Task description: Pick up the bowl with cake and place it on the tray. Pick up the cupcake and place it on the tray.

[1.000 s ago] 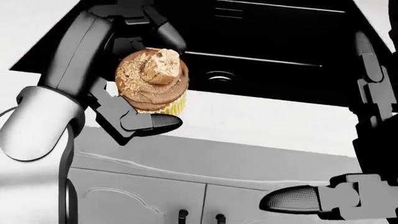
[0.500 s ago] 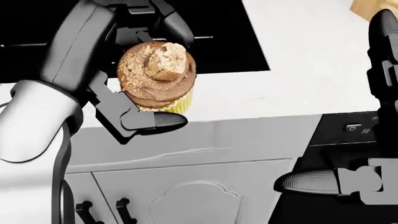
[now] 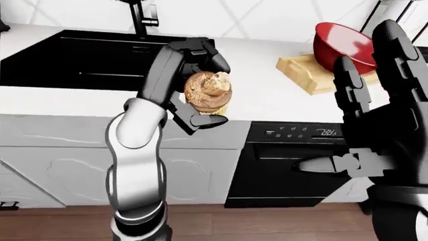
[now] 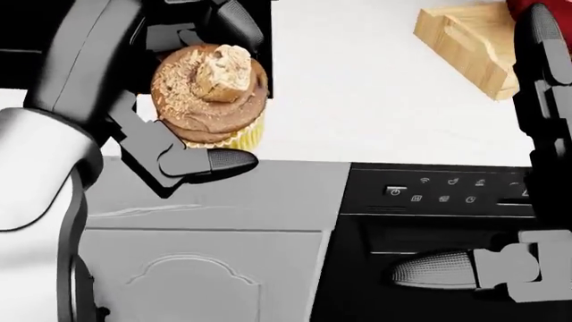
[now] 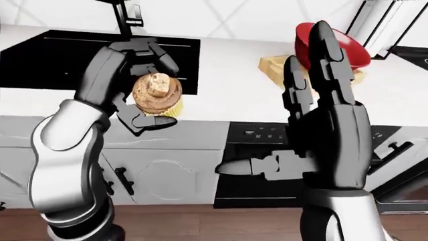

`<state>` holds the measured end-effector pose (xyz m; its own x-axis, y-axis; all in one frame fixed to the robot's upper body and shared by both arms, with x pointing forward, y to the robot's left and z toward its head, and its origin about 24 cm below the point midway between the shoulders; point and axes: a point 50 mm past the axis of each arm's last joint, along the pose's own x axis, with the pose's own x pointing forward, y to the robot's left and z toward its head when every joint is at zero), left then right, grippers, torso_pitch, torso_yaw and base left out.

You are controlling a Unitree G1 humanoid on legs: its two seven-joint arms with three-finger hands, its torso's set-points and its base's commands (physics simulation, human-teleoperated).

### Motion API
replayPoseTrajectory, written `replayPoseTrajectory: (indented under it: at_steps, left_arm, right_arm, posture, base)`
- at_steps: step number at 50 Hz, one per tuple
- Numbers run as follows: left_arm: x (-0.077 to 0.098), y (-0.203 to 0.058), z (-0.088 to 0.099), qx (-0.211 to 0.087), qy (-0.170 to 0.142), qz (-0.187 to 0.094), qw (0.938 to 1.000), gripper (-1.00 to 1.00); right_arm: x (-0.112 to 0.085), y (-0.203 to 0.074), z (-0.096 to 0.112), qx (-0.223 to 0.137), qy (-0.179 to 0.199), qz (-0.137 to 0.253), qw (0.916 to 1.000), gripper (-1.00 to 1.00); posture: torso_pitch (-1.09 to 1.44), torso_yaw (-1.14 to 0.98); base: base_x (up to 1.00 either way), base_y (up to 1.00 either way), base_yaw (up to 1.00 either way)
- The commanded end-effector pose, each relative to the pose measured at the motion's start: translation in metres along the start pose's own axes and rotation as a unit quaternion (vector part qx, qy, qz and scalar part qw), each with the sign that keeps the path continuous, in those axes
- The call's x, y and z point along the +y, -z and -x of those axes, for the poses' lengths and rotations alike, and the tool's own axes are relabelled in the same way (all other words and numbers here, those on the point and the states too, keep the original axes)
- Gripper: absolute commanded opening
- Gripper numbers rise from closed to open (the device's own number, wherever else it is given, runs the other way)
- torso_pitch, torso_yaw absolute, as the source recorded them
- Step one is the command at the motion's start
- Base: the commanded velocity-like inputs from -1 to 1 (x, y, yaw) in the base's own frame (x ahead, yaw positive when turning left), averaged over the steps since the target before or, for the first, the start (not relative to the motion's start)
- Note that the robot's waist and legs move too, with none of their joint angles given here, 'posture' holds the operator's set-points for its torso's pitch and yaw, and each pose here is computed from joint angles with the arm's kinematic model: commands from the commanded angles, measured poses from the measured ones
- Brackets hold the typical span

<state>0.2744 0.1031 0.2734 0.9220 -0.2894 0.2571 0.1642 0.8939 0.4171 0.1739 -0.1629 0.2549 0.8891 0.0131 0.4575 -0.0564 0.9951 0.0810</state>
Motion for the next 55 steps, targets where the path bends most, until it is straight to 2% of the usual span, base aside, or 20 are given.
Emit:
replayPoseTrajectory:
  at_steps: [1,22,35,55]
  left_arm:
    - [-0.0001,-0.0097,0.0000,-0.028,0.002,-0.007,0.9996,-1.00]
    - [0.0018,-0.0145,0.0017,-0.031,-0.001,-0.008,0.9995,-1.00]
    - [0.0032,-0.0128,0.0004,-0.032,-0.004,-0.006,0.9995,-1.00]
    - [0.0093,-0.0180,0.0013,-0.036,-0.009,-0.008,0.9993,-1.00]
  right_arm:
    - [-0.0007,-0.0080,-0.0010,-0.030,0.001,0.003,0.9996,1.00]
    - [-0.0035,-0.0158,-0.0006,-0.042,0.000,0.002,0.9991,1.00]
    - [-0.0012,-0.0115,-0.0004,-0.039,-0.005,0.003,0.9992,1.00]
    - [-0.0012,-0.0161,-0.0019,-0.046,-0.005,0.005,0.9989,1.00]
  posture:
    - [0.00,0.00]
    - [0.00,0.00]
    - [0.00,0.00]
    - [0.00,0.00]
  base:
    - [0.00,-0.88,0.00]
    - [0.00,-0.13,0.00]
    - [0.00,-0.51,0.00]
    - [0.00,-0.01,0.00]
